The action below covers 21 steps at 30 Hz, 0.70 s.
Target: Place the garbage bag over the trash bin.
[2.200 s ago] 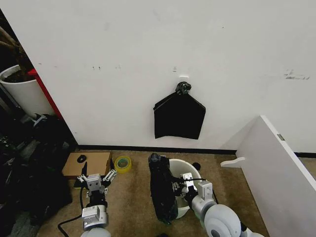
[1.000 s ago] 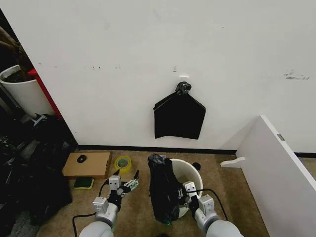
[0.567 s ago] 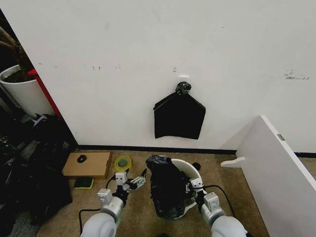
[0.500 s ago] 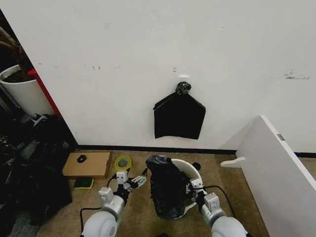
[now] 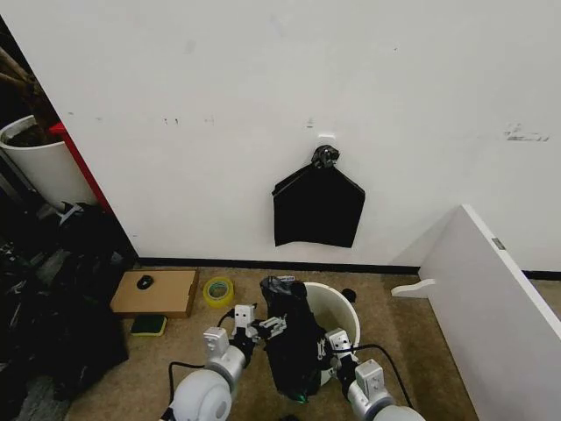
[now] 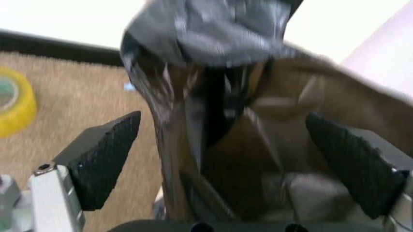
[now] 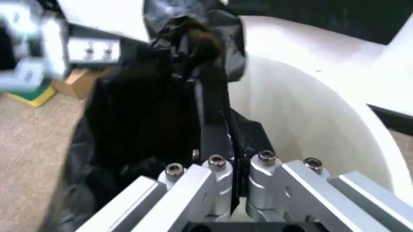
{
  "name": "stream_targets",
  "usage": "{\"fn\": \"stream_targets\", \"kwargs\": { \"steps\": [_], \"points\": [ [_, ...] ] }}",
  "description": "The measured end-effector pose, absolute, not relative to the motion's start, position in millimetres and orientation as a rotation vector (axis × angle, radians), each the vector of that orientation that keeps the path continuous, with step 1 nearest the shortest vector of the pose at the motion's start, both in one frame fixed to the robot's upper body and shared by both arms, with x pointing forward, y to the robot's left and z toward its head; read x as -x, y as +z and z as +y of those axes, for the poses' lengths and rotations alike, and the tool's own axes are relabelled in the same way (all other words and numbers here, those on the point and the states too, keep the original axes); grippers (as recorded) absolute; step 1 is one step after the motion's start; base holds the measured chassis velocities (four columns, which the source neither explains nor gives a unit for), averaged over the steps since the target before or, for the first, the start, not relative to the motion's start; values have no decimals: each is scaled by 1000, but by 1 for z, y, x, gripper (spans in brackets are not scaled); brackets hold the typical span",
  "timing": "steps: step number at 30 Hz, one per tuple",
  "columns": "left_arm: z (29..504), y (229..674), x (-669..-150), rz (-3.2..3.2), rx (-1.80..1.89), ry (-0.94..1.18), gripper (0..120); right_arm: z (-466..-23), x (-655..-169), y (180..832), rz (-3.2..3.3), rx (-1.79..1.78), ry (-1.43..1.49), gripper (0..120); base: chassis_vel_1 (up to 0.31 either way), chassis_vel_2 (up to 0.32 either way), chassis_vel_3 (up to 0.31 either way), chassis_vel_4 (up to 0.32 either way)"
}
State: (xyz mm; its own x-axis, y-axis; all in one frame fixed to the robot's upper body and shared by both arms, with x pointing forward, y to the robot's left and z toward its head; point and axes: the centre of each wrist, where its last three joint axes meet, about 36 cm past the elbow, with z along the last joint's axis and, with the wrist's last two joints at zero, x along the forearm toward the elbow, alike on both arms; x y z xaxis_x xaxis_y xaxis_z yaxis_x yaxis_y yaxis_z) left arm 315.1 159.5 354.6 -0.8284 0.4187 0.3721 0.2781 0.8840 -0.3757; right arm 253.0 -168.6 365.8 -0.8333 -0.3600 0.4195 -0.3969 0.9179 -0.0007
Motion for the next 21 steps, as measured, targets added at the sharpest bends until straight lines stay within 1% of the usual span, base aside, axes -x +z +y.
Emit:
{"fn": "stream_targets", "kwargs": {
  "steps": [4, 13, 16, 17, 20, 21],
  "points": [
    [144, 355, -317, -2535, 460, 337, 100, -171, -259, 365, -2672, -519, 128, 0, 0, 0, 0, 0],
    [131, 339, -326, -2450, 386, 230, 98, -168, -257, 364, -2665, -517, 113, 0, 0, 0, 0, 0],
    [127, 336, -328, -2436, 386, 212, 90, -169, -258, 363, -2667, -504, 117, 0, 0, 0, 0, 0],
    [125, 335, -329, -2431, 386, 205, 84, -170, -258, 363, -2667, -498, 119, 0, 0, 0, 0, 0],
    [125, 334, -335, -2427, 383, 192, 71, -170, -259, 361, -2666, -489, 121, 0, 0, 0, 0, 0],
    [125, 334, -335, -2427, 383, 192, 71, -170, -259, 361, -2666, -489, 121, 0, 0, 0, 0, 0]
  ]
}}
